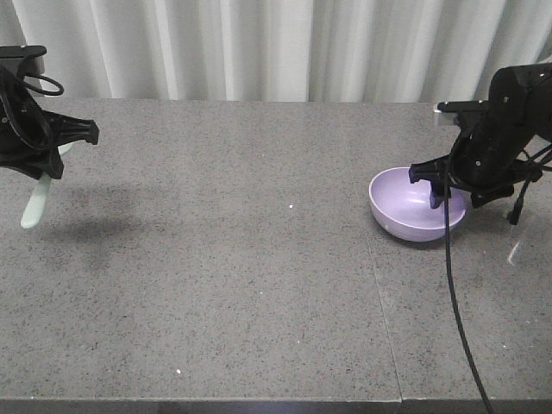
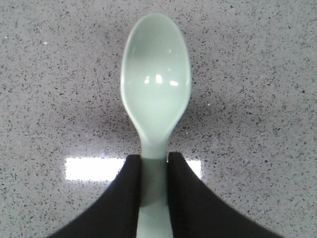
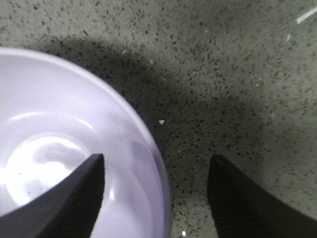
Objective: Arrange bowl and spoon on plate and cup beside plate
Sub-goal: 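Move the right gripper down onto the rim of the lilac bowl, then pinch the bowl rim with the right gripper and lift it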
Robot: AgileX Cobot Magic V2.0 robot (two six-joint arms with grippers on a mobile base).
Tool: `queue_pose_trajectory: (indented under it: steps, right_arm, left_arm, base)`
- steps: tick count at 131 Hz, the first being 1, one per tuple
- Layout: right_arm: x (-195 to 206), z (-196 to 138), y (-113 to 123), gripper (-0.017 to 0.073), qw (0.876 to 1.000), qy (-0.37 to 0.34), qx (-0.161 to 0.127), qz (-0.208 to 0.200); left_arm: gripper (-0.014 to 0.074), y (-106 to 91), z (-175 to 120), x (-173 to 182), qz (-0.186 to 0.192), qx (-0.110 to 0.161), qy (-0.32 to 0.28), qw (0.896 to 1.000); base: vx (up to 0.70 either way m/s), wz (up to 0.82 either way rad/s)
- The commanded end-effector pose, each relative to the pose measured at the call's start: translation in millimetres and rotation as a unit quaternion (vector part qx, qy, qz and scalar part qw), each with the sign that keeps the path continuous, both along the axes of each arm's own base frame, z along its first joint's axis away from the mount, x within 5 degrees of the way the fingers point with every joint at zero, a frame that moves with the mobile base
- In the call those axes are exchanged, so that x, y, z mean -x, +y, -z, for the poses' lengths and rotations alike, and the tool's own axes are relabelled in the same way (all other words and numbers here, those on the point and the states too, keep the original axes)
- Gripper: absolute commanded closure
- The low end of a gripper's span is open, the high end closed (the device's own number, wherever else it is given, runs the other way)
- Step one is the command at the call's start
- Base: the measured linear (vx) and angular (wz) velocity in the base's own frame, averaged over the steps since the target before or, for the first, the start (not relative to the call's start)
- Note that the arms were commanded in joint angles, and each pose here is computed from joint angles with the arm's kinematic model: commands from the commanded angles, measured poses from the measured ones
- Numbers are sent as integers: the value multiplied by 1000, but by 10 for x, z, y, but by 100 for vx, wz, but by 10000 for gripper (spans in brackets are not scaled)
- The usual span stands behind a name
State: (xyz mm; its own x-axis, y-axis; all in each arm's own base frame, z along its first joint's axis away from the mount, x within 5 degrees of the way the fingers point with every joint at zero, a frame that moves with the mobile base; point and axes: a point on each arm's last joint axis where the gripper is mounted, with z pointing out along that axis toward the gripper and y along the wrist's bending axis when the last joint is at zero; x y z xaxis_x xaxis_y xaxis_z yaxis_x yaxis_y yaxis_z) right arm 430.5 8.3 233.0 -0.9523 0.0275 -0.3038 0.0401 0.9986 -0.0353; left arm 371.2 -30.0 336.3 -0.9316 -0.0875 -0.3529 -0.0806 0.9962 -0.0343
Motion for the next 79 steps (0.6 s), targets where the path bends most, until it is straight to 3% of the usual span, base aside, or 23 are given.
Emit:
queue_pose_trajectory:
  steps: [1, 27, 51, 79]
  right_arm:
    - [-31, -260, -4, 214, 998, -55, 4, -7]
    - [-73, -259, -1, 577, 997, -75, 3, -9]
    - [-57, -268, 0, 568, 998, -69, 2, -8]
    - [39, -554, 3, 566, 995, -104, -2, -9]
  left_arm:
    - [601, -23, -269, 84, 4, 7, -50, 999]
    - [601, -23, -269, 84, 4, 7, -50, 999]
    - [601, -23, -269, 84, 4, 7, -50, 999]
    - [601, -23, -269, 84, 4, 7, -50, 999]
  base:
    - [0, 0]
    - [0, 0]
    - [0, 0]
    - [0, 0]
